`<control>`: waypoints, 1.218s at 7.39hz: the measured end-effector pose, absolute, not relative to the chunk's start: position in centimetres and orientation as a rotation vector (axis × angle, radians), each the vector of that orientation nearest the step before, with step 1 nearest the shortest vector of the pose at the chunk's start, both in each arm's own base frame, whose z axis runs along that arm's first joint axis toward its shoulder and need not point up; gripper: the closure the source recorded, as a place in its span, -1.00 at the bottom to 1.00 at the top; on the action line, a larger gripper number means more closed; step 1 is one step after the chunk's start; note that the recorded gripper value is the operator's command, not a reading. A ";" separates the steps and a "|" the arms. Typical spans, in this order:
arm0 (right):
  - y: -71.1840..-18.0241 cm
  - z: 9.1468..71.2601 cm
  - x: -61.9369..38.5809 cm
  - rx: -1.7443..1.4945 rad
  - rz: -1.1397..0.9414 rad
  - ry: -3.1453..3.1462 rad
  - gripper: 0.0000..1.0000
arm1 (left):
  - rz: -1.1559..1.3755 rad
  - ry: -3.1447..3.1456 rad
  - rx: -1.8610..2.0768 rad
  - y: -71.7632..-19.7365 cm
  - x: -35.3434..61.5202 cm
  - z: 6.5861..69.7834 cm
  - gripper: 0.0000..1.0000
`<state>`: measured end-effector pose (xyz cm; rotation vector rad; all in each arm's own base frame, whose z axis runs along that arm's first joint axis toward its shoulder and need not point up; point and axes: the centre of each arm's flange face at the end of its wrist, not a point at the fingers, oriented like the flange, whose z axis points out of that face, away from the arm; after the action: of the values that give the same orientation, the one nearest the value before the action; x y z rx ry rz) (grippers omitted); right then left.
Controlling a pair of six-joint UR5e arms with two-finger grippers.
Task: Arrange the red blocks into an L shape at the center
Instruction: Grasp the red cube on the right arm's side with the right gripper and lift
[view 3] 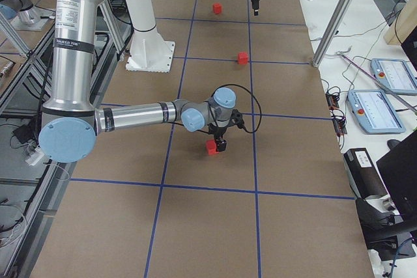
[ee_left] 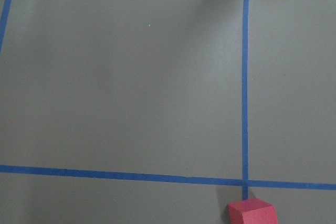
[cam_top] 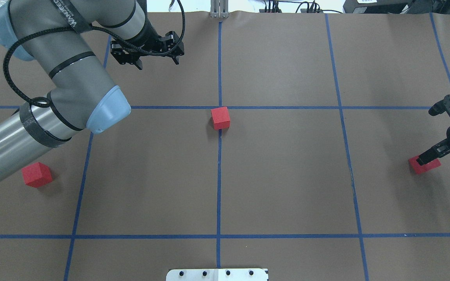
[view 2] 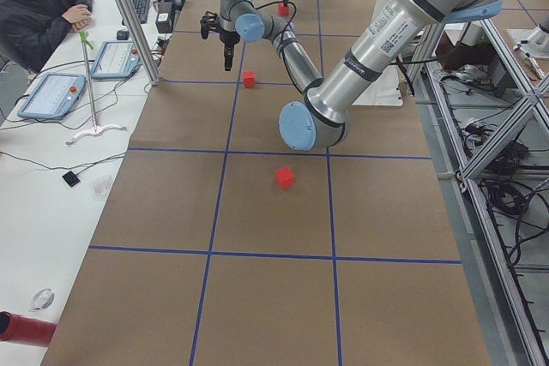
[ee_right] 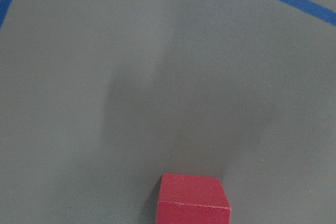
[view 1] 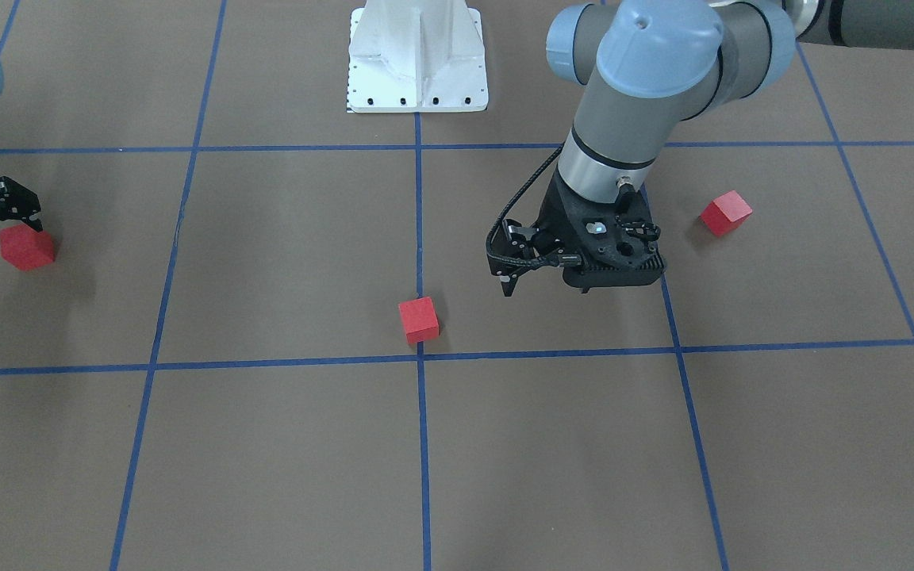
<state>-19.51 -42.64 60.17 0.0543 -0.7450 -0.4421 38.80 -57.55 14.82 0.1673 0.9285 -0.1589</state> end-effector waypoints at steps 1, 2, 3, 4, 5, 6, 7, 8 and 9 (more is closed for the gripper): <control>-42.5 61.2 -20.2 0.034 -0.449 -0.735 -0.85 | -0.158 0.926 0.168 -57.6 38.7 15.0 -1.00; -42.3 62.0 -20.7 0.021 -0.455 -0.721 0.74 | -0.158 0.925 0.168 -57.5 38.7 15.3 -1.00; -42.1 62.6 -20.9 0.015 -0.457 -0.707 1.00 | -0.157 0.923 0.168 -57.4 38.5 15.5 -0.99; -42.0 62.9 -20.8 0.016 -0.458 -0.700 1.00 | -0.156 0.922 0.170 -57.4 38.4 15.7 -1.00; -42.0 62.4 -20.8 0.025 -0.459 -0.701 1.00 | -0.157 0.920 0.171 -57.3 38.2 15.9 -1.00; -42.0 60.9 -20.7 0.048 -0.463 -0.714 1.00 | -0.161 0.916 0.171 -57.4 37.8 16.3 -0.99; -42.1 58.3 -20.6 0.074 -0.466 -0.734 1.00 | -0.165 0.907 0.172 -57.2 36.8 17.5 -0.99; -42.5 54.5 -20.7 0.091 -0.467 -0.753 1.00 | -0.151 0.886 0.176 -56.3 35.0 19.7 -0.99; -43.7 49.5 -21.6 0.108 -0.466 -0.776 1.00 | -0.104 0.848 0.189 -54.7 32.1 22.8 -0.99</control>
<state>-21.57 -43.69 49.49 0.1076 -0.7758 -0.4659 32.13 -54.66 22.82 0.1889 0.8477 -0.1042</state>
